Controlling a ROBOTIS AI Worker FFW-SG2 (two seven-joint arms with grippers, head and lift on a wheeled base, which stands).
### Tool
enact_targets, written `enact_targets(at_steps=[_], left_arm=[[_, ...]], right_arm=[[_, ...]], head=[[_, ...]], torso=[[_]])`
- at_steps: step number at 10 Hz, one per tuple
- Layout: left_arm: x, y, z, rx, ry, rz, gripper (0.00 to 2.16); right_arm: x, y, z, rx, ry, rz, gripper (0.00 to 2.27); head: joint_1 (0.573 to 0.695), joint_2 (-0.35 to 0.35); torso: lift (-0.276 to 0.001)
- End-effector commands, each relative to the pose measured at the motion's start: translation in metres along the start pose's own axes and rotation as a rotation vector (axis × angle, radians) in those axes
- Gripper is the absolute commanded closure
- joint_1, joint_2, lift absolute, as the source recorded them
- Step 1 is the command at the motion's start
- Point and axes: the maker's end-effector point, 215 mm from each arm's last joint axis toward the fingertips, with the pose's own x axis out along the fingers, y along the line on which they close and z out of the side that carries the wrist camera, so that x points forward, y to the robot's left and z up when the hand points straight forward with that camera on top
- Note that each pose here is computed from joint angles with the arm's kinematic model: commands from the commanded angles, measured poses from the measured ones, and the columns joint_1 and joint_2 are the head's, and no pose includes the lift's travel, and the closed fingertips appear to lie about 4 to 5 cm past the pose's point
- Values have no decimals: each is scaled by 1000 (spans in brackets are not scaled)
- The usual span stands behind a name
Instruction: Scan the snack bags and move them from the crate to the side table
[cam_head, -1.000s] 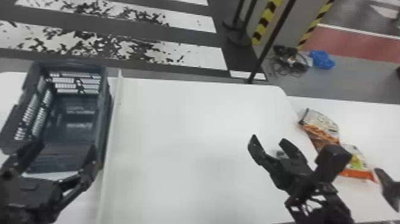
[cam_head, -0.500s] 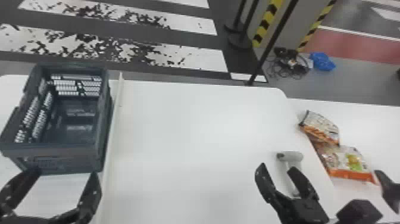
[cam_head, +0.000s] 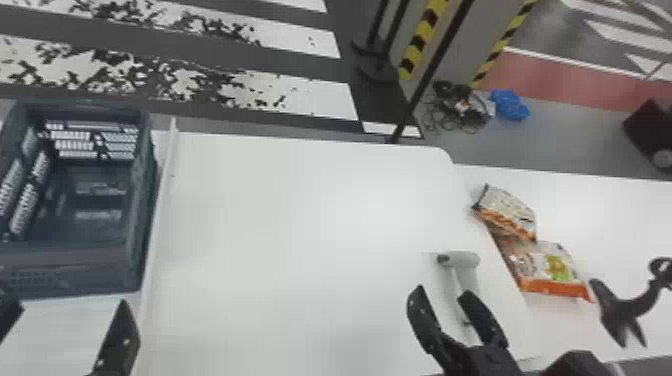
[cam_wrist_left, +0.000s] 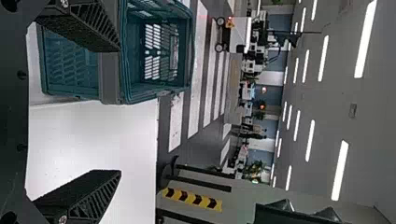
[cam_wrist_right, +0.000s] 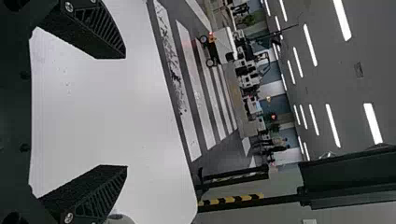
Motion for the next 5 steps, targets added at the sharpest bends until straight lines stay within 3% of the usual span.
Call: enact_targets(at_steps=[1,5], left_arm=[[0,1,1,-1,-6,4,60],[0,4,0,-2,-6,14,60]], right_arm=[[-3,4,-1,5,-6,7,87],[-5,2,5,-7,-42,12,87]], head=[[695,-315],[695,-306]], torso=[[-87],[-87]])
